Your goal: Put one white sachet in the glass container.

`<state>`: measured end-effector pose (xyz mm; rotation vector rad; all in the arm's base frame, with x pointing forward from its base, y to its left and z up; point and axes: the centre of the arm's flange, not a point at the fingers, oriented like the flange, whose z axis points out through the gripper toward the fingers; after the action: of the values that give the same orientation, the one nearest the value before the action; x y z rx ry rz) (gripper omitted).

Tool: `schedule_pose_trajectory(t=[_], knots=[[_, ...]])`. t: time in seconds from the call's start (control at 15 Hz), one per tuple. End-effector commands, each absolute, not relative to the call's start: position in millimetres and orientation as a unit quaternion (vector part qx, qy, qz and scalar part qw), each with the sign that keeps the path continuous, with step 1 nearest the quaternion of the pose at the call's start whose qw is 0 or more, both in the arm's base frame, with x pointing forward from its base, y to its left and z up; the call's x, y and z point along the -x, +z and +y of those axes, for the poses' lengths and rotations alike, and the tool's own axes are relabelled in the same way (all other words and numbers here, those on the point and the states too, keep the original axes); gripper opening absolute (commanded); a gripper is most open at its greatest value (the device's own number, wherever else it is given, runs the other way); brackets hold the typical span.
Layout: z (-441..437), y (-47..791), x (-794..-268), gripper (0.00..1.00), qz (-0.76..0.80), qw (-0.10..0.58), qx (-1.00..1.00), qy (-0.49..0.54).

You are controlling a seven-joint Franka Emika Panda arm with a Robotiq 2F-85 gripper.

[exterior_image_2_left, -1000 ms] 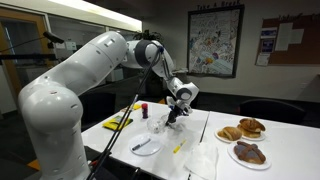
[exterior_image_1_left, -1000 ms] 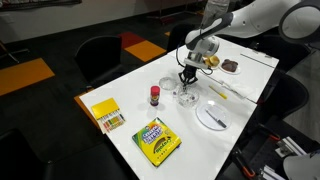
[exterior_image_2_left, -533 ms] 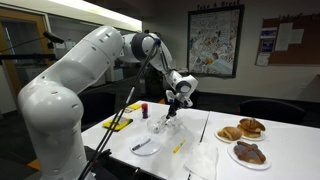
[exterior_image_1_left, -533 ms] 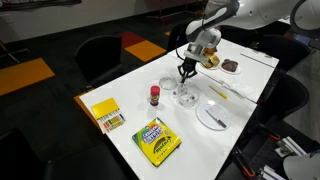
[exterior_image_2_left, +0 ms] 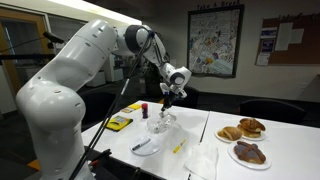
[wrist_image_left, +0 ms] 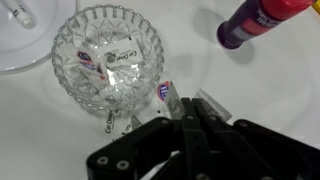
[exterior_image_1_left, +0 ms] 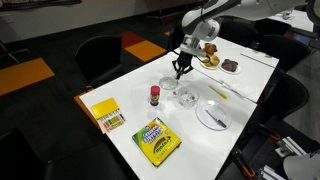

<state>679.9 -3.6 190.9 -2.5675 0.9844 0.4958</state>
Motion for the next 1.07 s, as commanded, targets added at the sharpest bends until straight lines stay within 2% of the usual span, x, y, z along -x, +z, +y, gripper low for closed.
schedule_pose_trajectory(t=[0.0, 0.6, 1.0], knots=[[12, 208, -657, 0.01, 0.315, 0.174, 0.918, 0.169], [33, 260, -606, 0.01, 0.255, 0.188, 0.934, 0.166], [26, 255, -574, 0.01, 0.258, 0.186, 0.931, 0.181]])
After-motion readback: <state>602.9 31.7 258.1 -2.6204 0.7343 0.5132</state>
